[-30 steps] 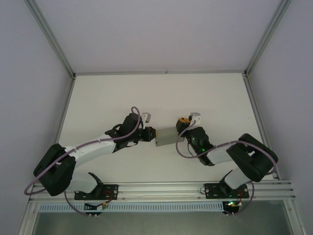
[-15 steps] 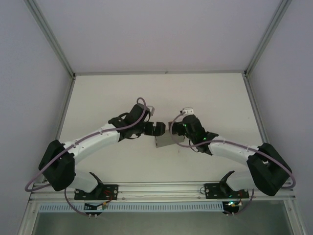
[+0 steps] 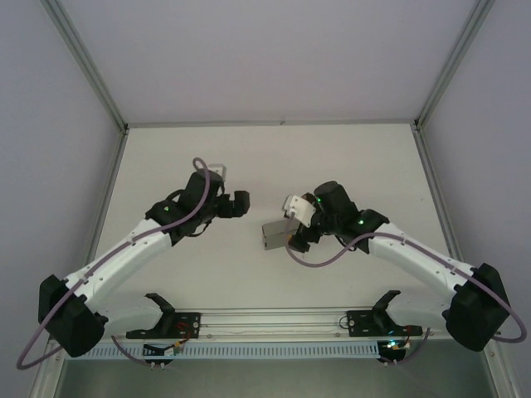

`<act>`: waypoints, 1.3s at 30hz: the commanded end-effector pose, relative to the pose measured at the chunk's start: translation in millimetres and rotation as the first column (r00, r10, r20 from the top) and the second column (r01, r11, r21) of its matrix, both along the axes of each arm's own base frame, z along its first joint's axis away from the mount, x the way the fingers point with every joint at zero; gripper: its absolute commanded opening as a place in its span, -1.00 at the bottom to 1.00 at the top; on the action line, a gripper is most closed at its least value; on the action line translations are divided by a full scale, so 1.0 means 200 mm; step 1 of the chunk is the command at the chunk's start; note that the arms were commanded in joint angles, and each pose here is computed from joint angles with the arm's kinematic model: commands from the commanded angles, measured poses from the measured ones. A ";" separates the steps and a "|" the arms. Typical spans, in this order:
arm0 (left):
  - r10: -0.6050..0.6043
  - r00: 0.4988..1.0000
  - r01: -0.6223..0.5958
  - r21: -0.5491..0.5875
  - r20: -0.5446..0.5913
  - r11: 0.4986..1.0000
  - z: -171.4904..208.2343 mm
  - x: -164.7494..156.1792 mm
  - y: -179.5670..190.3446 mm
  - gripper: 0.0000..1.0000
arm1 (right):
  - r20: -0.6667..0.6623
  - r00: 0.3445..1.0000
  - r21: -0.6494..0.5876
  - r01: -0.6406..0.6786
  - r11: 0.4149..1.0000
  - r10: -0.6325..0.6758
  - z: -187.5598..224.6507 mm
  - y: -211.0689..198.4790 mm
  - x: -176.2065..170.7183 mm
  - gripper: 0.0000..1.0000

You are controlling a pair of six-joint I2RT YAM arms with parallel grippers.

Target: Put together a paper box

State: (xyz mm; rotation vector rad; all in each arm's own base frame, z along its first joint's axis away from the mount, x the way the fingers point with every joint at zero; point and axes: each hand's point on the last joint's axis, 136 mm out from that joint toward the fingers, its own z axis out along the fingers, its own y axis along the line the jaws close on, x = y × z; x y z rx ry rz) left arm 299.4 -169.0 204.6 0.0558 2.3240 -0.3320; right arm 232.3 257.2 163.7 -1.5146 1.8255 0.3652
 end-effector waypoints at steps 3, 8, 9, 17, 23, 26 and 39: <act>0.122 0.991 -0.117 0.080 -0.054 0.990 -0.15 -0.06 0.19 1.00 | -0.045 0.949 -0.191 -0.315 0.930 0.312 -0.09 0.05 -0.05 1.00; 0.167 0.984 -0.158 0.124 -0.064 0.980 -0.19 -0.07 0.25 1.00 | -0.126 0.940 -0.348 -0.341 0.874 0.317 -0.22 0.05 0.03 0.95; 0.169 0.984 -0.161 0.124 -0.062 0.979 -0.19 -0.07 0.25 1.00 | -0.148 0.937 -0.372 -0.348 0.861 0.315 -0.24 0.04 0.03 0.92; 0.200 0.979 -0.192 0.139 -0.041 0.971 -0.17 -0.06 0.30 1.00 | -0.078 0.973 -0.514 -0.224 0.828 0.215 -0.40 0.03 0.18 0.48; 0.233 0.973 -0.229 0.144 -0.010 0.963 -0.12 -0.08 0.34 1.00 | 0.147 0.972 -0.486 -0.092 0.869 0.185 -0.32 0.09 0.34 0.07; 0.290 0.957 -0.289 0.164 0.017 0.943 -0.10 -0.08 0.40 1.00 | 0.258 0.952 -0.484 -0.018 0.875 0.162 -0.28 0.10 0.43 0.01; 0.347 0.937 -0.349 0.179 0.046 0.920 -0.11 -0.07 0.45 1.00 | 0.305 0.945 -0.551 0.073 0.831 0.120 -0.49 0.09 0.32 0.39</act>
